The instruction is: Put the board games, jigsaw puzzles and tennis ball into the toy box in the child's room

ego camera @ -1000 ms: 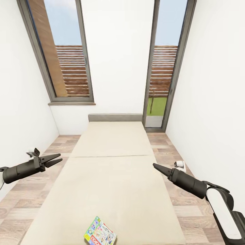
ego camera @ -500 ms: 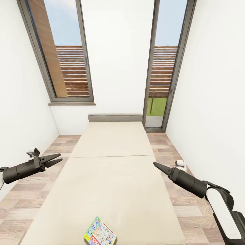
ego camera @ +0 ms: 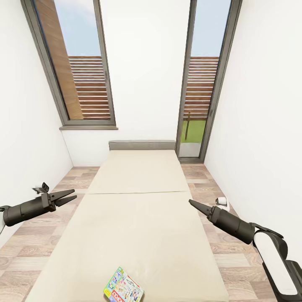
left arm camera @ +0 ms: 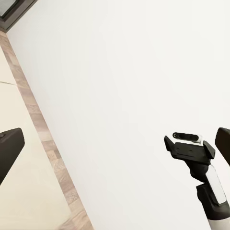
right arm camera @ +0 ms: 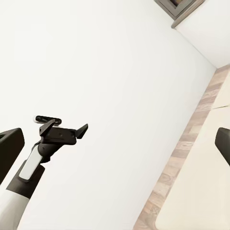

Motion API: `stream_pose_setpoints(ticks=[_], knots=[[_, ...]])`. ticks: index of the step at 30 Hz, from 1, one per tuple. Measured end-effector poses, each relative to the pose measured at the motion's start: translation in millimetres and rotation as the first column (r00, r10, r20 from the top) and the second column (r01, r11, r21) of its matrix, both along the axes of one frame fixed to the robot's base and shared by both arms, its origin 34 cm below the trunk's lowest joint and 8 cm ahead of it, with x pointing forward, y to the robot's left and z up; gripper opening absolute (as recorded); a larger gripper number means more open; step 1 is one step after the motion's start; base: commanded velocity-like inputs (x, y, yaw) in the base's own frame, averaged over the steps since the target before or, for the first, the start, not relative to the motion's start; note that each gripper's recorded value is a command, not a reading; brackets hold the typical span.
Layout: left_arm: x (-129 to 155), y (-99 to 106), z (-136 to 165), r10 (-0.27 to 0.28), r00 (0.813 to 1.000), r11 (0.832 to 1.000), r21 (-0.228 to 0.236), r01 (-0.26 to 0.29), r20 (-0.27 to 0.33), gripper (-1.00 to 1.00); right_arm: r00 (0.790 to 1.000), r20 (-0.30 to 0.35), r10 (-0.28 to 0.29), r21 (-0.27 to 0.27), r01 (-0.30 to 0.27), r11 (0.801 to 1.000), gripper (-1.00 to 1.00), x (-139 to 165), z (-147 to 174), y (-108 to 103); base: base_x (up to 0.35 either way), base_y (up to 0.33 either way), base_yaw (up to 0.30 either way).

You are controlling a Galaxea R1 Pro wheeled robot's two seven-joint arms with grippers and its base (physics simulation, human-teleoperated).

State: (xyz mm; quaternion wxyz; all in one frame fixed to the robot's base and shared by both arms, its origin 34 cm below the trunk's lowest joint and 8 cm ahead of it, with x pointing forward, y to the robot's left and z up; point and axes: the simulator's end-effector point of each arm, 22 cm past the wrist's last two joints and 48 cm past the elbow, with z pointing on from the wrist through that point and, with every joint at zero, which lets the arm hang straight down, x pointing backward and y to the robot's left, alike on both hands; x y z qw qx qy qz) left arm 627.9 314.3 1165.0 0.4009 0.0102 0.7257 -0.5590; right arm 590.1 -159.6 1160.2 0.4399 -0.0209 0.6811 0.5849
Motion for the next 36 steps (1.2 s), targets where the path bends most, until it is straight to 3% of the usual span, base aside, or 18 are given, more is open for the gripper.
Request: stream_pose_setpoints(ticks=[17,36], knots=[[-3.1,-0.1,10.3,-0.001,1.0,1.0,-0.001,0.001,0.02,1.0,1.0,0.02,0.001,0.001,-0.001,1.0,1.0,-3.3,8.9,0.8,-0.067,0.009,0.0],[-9.2,0.0,26.6,-0.001,0.999,1.0,0.0,0.001,0.052,1.0,0.999,0.051,0.001,0.002,-0.001,1.0,1.0,-9.0,23.9,0.8,-0.18,0.154,0.0]])
